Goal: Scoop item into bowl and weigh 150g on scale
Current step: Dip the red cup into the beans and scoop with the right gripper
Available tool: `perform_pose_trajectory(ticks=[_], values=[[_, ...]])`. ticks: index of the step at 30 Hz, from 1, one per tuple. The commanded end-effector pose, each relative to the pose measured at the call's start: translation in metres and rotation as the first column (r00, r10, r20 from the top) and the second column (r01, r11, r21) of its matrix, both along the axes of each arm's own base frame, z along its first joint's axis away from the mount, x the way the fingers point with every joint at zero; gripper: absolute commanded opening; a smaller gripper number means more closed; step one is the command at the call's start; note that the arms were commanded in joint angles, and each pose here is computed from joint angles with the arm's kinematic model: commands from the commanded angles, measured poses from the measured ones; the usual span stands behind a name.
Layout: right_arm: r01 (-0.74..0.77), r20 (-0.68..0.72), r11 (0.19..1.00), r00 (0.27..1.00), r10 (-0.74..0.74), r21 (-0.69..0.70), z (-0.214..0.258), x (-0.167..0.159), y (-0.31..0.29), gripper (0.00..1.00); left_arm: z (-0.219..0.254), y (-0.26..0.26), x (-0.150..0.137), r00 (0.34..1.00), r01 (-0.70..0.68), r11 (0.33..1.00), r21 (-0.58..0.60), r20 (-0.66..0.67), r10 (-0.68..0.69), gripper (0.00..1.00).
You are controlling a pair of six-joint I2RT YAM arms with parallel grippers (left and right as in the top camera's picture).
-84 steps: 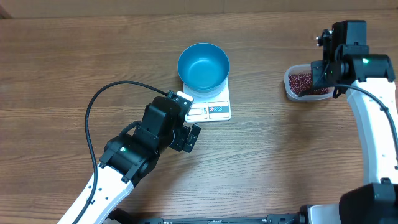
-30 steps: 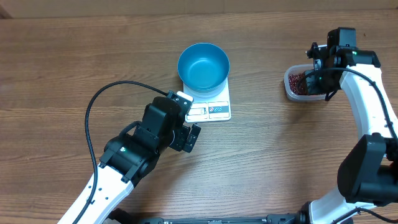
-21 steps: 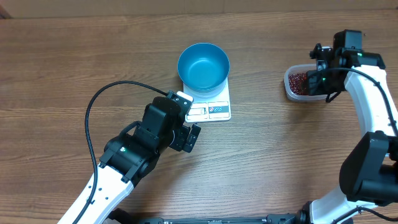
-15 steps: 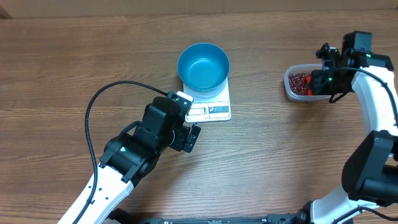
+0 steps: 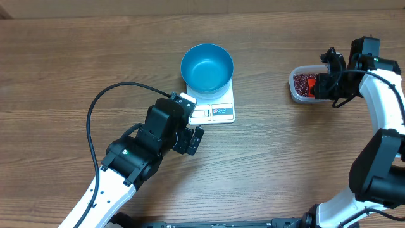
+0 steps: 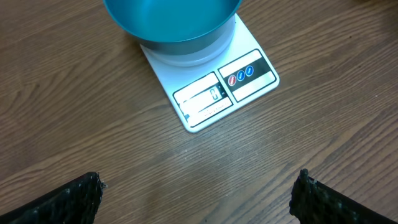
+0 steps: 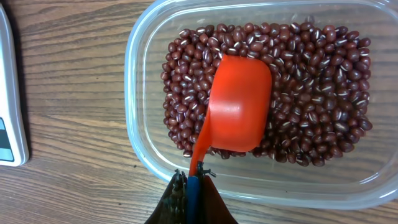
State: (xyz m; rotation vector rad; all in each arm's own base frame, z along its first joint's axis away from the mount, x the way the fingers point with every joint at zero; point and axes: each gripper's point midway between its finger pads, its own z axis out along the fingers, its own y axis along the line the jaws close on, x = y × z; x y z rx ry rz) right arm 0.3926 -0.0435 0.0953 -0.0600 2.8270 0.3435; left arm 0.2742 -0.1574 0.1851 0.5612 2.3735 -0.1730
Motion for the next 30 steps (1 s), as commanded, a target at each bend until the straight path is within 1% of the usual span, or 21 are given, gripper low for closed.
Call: perform_pose_trajectory(ticks=[1,9,18,26,30], values=[[-0.018,-0.031,0.997,0.999,0.020,0.077,-0.013,-0.005,0.012,0.04,0.000,-0.001,0.000,1.000,0.018,1.000,0.001,0.002,-0.018,0.99],[0.002,-0.001,0.986,1.000,-0.002,0.165,-0.006,-0.003,0.011,0.04,0.000,-0.001,0.000,1.000,0.018,1.000,0.001,0.002,-0.018,1.00],[0.018,0.017,0.973,1.000,-0.022,0.230,-0.002,-0.002,0.008,0.04,0.000,-0.001,0.000,1.000,0.018,1.000,0.001,0.002,-0.018,1.00],[0.045,0.003,0.969,0.999,-0.047,0.242,-0.005,-0.002,0.002,0.04,0.000,-0.001,0.000,1.000,0.018,1.000,0.002,0.001,-0.018,0.99],[0.056,-0.024,0.966,0.998,-0.052,0.253,-0.015,-0.003,0.002,0.04,0.000,-0.001,0.000,1.000,0.018,1.000,0.001,0.002,-0.018,1.00]])
